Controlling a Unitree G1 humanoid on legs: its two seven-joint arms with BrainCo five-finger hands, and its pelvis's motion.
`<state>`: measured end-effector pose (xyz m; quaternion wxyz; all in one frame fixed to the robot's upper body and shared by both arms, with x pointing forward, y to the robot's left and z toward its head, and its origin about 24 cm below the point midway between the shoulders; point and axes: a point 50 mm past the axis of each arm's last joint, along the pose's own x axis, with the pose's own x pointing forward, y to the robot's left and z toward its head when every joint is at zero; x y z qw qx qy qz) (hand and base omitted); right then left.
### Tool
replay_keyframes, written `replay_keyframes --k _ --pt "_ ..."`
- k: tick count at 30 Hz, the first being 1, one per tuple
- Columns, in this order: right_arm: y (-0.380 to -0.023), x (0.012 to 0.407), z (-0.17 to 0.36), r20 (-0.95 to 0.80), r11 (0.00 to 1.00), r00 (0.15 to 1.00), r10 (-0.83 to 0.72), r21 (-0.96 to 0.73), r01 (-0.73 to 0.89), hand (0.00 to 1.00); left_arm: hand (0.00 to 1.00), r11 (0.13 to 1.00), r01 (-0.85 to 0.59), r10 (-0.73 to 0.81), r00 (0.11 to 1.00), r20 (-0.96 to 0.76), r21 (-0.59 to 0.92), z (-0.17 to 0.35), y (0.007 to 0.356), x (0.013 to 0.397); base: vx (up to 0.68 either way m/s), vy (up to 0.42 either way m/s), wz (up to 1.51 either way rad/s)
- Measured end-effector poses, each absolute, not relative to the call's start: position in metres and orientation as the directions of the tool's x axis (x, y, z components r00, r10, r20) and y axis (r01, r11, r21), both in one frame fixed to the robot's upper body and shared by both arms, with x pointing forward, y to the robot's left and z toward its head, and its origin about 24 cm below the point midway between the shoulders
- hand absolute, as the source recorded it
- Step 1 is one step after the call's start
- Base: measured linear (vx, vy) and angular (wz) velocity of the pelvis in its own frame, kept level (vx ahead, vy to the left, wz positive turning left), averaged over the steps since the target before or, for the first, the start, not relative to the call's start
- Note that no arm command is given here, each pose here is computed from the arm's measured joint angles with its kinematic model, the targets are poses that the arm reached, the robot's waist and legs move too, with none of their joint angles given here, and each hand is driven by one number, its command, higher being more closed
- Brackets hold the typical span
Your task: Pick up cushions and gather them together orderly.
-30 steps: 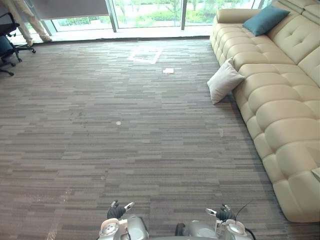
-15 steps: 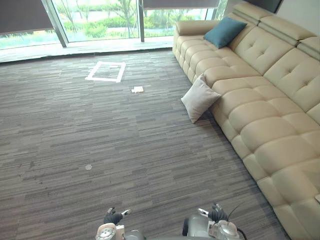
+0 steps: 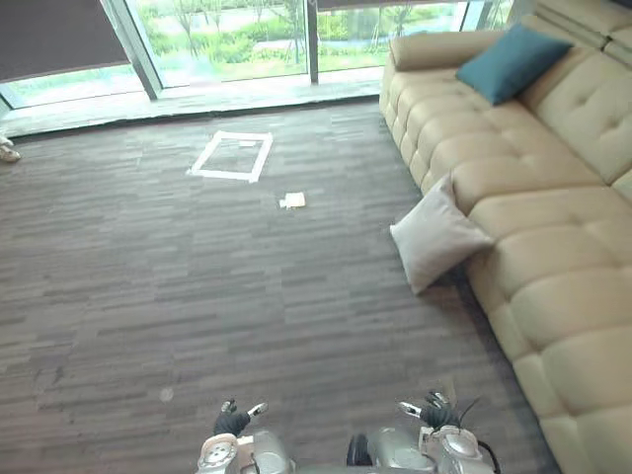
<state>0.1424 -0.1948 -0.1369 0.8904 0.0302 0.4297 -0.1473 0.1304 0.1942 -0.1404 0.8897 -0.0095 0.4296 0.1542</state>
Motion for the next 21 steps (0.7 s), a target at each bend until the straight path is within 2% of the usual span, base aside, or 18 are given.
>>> replay_keyframes --k 5,9,14,18,21 --pt "-0.192 0.131 -0.144 -0.804 0.951 0.543 -0.243 -0.087 0.297 0.00 0.00 0.949 -0.296 0.269 0.588 -0.763 0.107 -0.140 0.195 0.131 0.53 0.220 -0.81" --pt "-0.175 0.124 -0.149 -0.823 0.951 0.528 -0.210 -0.046 0.306 0.00 0.00 0.949 -0.268 0.296 0.576 -0.762 0.166 -0.139 0.214 0.129 0.50 0.256 -0.73" --pt "-0.180 0.131 -0.144 -0.798 0.963 0.567 -0.205 -0.060 0.263 0.00 0.00 0.965 -0.175 0.259 0.532 -0.806 0.194 -0.147 0.207 0.123 0.47 0.180 -0.25" --pt "-0.189 0.151 -0.136 -0.760 0.968 0.613 -0.218 -0.086 0.236 0.00 0.00 0.971 -0.161 0.237 0.523 -0.819 0.177 -0.150 0.199 0.121 0.49 0.028 -0.28" --pt "-0.193 0.144 -0.138 -0.769 0.967 0.600 -0.223 -0.097 0.236 0.00 0.00 0.970 -0.150 0.242 0.505 -0.829 0.191 -0.152 0.203 0.113 0.61 -0.076 -0.26"
